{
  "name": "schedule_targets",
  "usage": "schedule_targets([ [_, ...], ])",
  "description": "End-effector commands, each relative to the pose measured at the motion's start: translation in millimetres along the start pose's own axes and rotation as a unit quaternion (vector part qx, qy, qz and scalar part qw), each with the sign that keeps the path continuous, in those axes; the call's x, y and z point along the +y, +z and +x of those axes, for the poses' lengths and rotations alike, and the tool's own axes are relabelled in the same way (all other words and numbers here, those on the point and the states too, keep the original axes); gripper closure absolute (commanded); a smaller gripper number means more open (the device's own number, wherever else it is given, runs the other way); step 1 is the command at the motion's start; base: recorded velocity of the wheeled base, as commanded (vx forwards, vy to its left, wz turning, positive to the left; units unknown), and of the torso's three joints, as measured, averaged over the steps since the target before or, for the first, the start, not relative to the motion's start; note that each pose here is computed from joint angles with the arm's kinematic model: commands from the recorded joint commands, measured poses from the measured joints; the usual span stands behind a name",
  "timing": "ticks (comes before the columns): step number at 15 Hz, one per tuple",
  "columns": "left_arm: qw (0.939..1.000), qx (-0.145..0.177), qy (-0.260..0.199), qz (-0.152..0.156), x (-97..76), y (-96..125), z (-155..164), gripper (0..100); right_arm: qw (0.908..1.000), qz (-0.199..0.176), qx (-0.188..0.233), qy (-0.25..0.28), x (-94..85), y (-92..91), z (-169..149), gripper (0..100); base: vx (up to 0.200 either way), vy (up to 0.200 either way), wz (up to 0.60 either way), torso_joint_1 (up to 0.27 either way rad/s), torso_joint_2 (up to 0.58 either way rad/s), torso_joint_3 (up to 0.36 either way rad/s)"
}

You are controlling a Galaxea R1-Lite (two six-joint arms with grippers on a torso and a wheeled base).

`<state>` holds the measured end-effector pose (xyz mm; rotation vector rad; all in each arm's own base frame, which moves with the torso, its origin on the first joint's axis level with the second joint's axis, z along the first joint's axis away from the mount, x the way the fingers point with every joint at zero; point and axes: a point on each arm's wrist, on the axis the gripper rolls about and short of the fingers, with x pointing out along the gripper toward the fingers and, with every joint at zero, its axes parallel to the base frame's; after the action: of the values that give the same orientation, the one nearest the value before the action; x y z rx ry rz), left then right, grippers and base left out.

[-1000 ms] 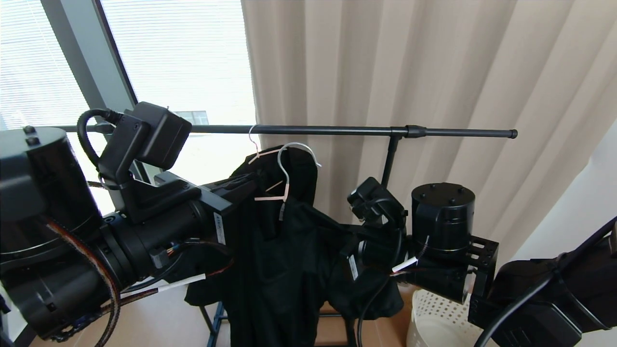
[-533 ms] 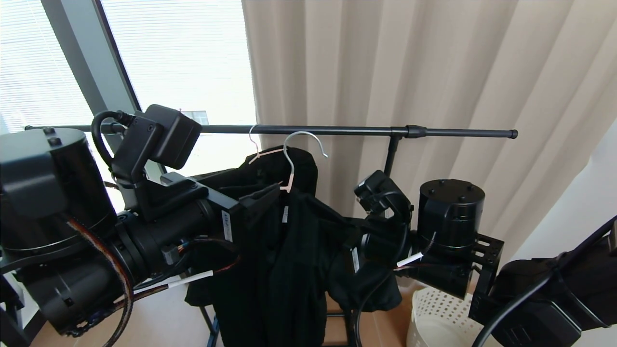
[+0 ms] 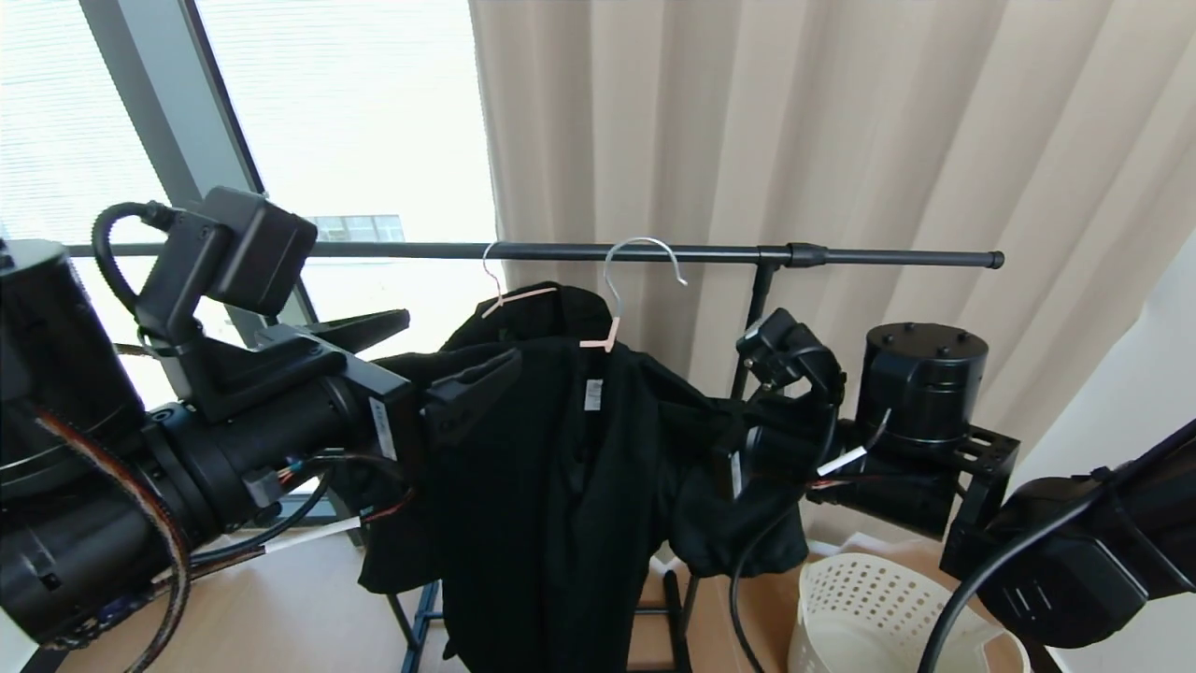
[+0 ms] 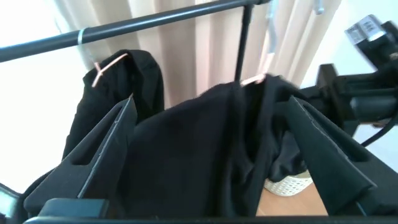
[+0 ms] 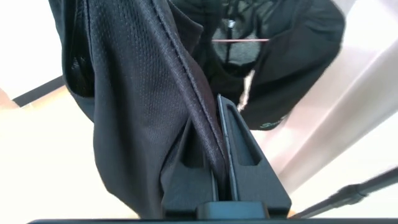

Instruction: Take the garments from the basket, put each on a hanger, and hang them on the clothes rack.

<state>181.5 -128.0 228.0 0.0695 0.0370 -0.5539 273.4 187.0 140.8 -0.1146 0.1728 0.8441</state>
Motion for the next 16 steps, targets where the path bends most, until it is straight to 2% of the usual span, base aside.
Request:
schedule_targets([
  [1, 0.9996, -0.012, -0.020, -0.015, 15.2, -1, -21, 0, 0.9995, -0.025, -0.016, 0.007, -23.3, 6.3, -31, 100, 0.000, 0.000, 0.00, 0.000, 0.00, 0.000],
  [4, 0.9961, 0.012, -0.080, -0.035, 28.3, -20, -32, 0, 0.9989, -0.029, -0.030, 0.022, -36.4, 10.7, -50, 100, 0.000, 0.000, 0.00, 0.000, 0.00, 0.000],
  [5, 0.9920, 0.029, -0.114, -0.045, 37.3, -32, -35, 0, 0.9985, -0.029, -0.035, 0.031, -42.1, 11.6, -54, 100, 0.000, 0.000, 0.00, 0.000, 0.00, 0.000],
  [7, 0.9872, 0.034, -0.139, -0.069, 46.1, -34, -35, 0, 0.9980, -0.026, -0.034, 0.047, -45.7, 8.2, -59, 100, 0.000, 0.000, 0.00, 0.000, 0.00, 0.000],
  [8, 0.9857, 0.033, -0.143, -0.083, 49.3, -34, -35, 0, 0.9980, -0.026, -0.034, 0.047, -45.5, 8.2, -60, 100, 0.000, 0.000, 0.00, 0.000, 0.00, 0.000],
  [11, 0.9848, 0.029, -0.145, -0.091, 60.3, -37, -33, 0, 0.9979, -0.028, -0.031, 0.048, -45.9, 6.2, -58, 100, 0.000, 0.000, 0.00, 0.000, 0.00, 0.000],
  [14, 0.9851, 0.046, -0.128, -0.105, 78.0, -49, -24, 0, 0.9978, -0.032, -0.033, 0.048, -44.9, 7.0, -60, 100, 0.000, 0.000, 0.00, 0.000, 0.00, 0.000],
  [16, 0.9854, 0.049, -0.123, -0.107, 82.9, -55, -17, 0, 0.9976, -0.037, -0.032, 0.049, -44.3, 6.6, -61, 100, 0.000, 0.000, 0.00, 0.000, 0.00, 0.000],
])
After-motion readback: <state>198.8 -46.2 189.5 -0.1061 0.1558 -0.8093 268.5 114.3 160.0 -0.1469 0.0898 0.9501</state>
